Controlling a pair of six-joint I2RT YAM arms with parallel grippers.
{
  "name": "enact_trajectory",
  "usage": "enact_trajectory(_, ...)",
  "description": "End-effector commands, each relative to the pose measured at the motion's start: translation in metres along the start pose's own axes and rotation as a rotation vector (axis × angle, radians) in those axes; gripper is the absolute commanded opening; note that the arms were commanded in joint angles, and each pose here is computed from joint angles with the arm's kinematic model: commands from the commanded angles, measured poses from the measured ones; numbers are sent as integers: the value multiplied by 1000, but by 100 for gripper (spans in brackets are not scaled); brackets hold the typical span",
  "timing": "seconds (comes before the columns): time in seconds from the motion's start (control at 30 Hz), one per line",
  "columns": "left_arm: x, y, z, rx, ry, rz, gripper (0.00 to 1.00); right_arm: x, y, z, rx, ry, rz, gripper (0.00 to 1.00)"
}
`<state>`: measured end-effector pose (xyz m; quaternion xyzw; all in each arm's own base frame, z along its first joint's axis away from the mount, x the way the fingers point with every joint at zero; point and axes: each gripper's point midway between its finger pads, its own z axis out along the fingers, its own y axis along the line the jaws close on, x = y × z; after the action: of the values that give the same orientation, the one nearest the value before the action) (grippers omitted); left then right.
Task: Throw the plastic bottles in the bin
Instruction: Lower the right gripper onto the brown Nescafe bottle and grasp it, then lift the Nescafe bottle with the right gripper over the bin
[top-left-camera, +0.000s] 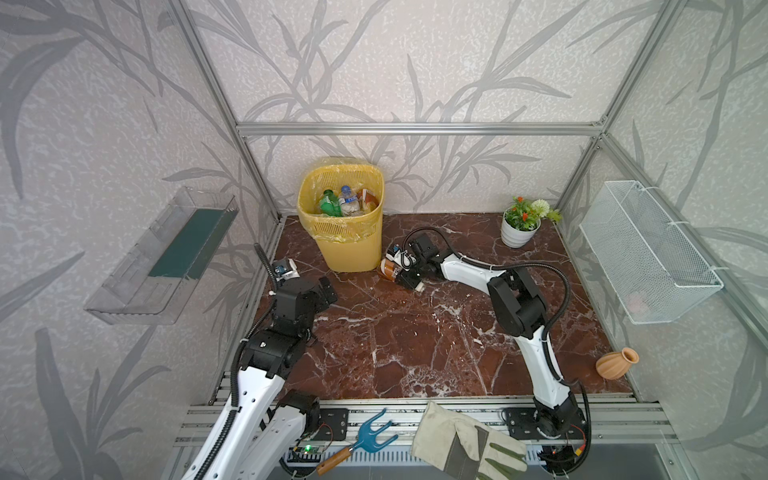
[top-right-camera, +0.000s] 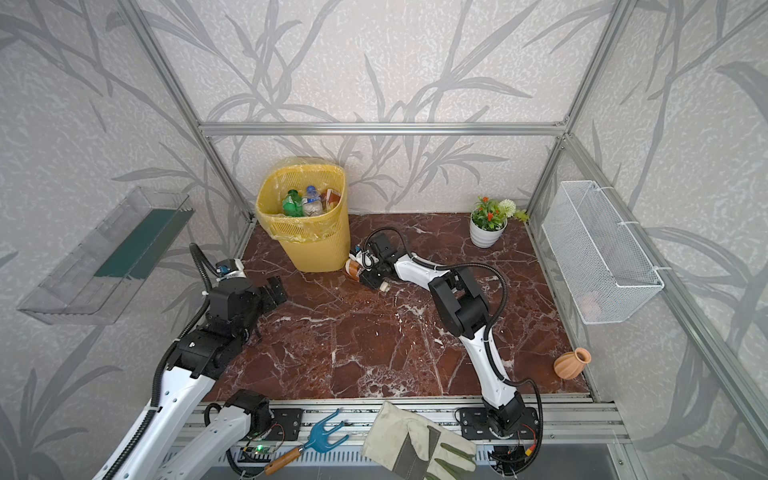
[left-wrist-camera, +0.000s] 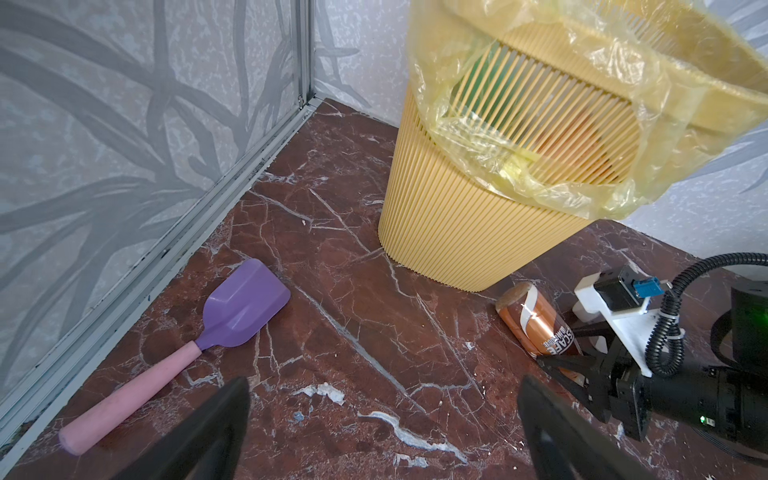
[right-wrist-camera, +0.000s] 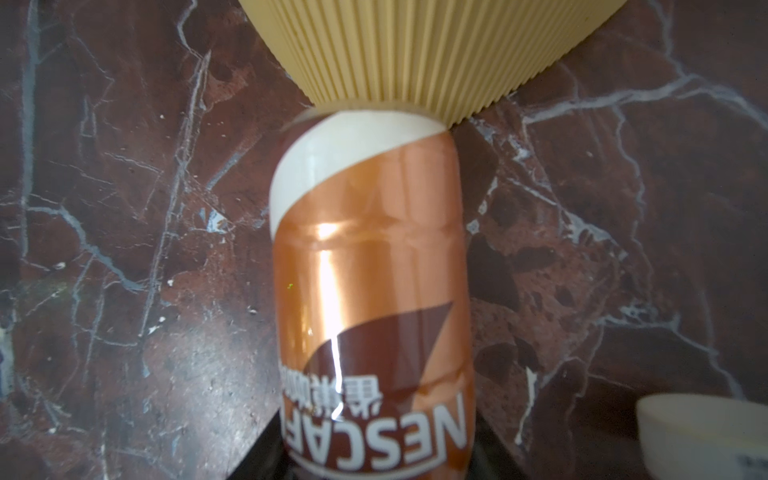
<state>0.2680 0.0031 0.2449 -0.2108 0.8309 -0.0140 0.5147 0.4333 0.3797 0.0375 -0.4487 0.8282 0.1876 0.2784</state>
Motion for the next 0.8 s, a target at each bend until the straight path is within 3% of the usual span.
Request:
enact_trajectory(0.0,-13,3,-9,-14,-31,-27,99,-1,11,-11,-33,10,8,46)
enact_trajectory(0.3,-16,9,-12,-31,-49,-52,99,-29,20,-89,26,-181,49,46)
enact_trajectory(0.77,4,24,-2,-90,-1,-106,99,-94,43,-262,106,-624,68,44)
